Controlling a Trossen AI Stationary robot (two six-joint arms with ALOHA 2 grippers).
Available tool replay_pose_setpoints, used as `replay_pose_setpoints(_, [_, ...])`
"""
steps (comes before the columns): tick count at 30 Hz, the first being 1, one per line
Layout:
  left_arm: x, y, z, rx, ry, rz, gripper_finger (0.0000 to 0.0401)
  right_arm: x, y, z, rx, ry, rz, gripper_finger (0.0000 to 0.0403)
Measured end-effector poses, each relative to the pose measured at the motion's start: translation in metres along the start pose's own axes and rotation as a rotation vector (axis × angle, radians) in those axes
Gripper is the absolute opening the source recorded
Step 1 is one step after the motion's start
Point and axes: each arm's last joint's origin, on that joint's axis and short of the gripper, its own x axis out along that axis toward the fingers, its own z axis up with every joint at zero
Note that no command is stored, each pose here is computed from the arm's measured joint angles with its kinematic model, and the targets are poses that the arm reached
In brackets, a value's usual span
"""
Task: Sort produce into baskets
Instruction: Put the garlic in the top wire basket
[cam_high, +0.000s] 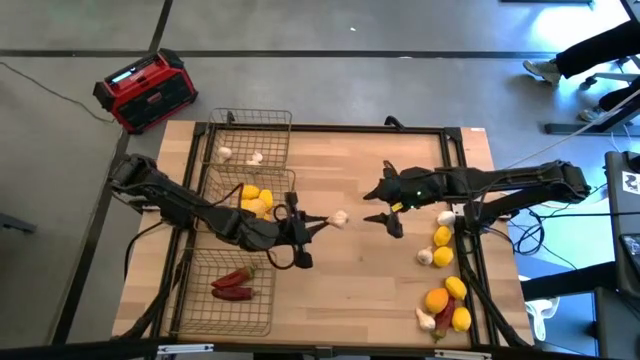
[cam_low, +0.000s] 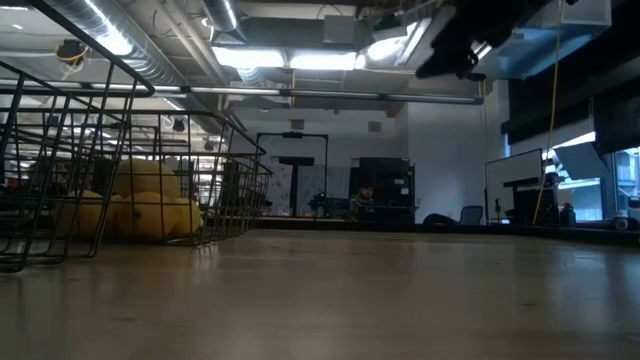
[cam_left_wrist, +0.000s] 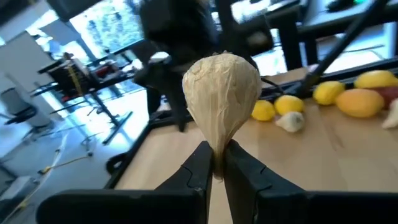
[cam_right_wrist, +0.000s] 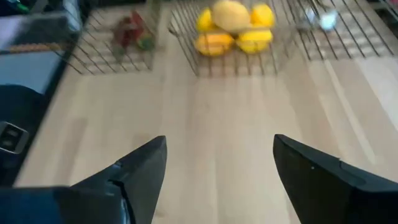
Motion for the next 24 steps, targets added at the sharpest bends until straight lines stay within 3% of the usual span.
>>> replay_pose_setpoints(12, [-0.021,0.041,0.008,-0.097,0.086,0.129,0.0030,0.043,-0.013,-0.044,0.017,0.093,-0.261,0.0289])
replay_pose_setpoints(24, [-0.029,0.097,-0.017,-0.317,0.314,0.243,0.0030,0.077,-0.017,-0.061,0.041,0.176,-0.293,0.0289])
